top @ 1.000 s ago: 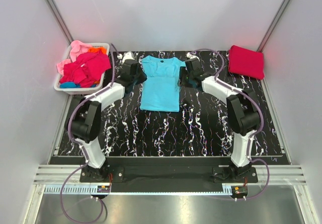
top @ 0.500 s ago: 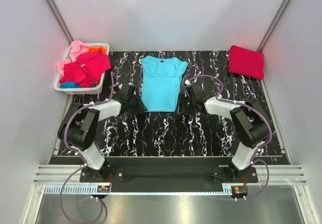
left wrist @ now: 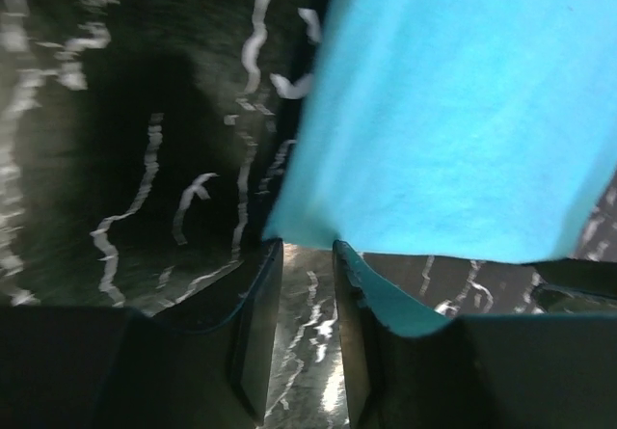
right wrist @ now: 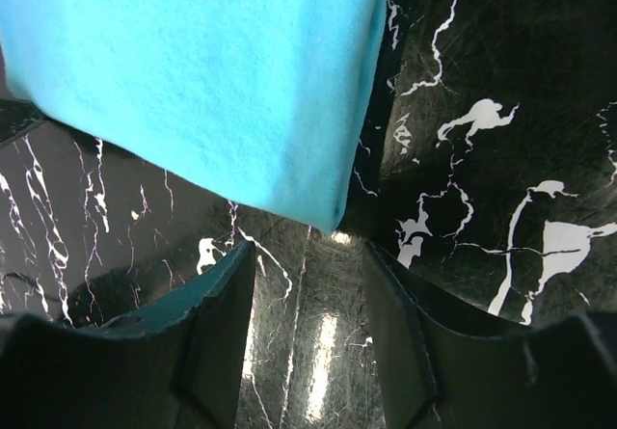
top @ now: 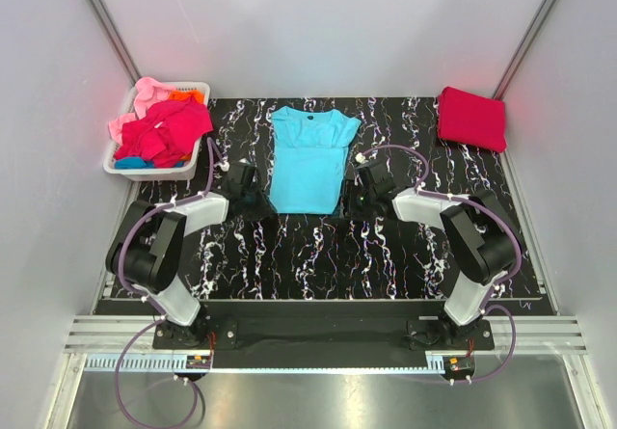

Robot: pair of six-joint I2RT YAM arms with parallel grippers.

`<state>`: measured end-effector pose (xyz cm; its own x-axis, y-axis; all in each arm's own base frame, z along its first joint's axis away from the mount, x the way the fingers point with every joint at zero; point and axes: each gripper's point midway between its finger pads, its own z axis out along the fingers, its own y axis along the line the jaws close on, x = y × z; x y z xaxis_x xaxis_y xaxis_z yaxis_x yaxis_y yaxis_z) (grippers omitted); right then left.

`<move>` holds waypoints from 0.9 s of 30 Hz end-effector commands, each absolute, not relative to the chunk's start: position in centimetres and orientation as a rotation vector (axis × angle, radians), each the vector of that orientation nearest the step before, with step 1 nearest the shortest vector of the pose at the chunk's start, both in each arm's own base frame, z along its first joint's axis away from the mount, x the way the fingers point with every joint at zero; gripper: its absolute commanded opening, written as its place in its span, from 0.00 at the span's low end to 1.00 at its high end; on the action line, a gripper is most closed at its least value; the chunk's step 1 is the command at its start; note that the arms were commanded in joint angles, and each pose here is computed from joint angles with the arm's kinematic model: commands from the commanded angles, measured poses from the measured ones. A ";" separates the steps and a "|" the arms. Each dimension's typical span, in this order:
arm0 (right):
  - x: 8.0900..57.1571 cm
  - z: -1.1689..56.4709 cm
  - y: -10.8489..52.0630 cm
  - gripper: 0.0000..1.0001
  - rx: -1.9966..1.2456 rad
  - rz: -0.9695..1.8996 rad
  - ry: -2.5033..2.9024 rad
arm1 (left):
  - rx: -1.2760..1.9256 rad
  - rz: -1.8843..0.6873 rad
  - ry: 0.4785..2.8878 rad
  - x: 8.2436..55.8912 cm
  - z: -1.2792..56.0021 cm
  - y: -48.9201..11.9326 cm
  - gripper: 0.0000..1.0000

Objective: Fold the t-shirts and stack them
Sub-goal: Fold the tshirt

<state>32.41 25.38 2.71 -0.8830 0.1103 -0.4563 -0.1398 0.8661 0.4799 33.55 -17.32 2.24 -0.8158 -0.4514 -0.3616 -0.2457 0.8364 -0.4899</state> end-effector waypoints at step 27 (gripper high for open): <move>35.0 2.5 25.7 0.25 -0.025 0.628 2.532 | -0.583 -0.611 2.483 35.8 2.6 -16.2 0.31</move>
<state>34.91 25.96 2.38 -0.8685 0.1121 -0.4829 -0.1358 0.8830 0.4493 35.15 -15.72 2.27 -0.7799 -0.4981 -0.3790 -0.2864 0.8224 -0.4916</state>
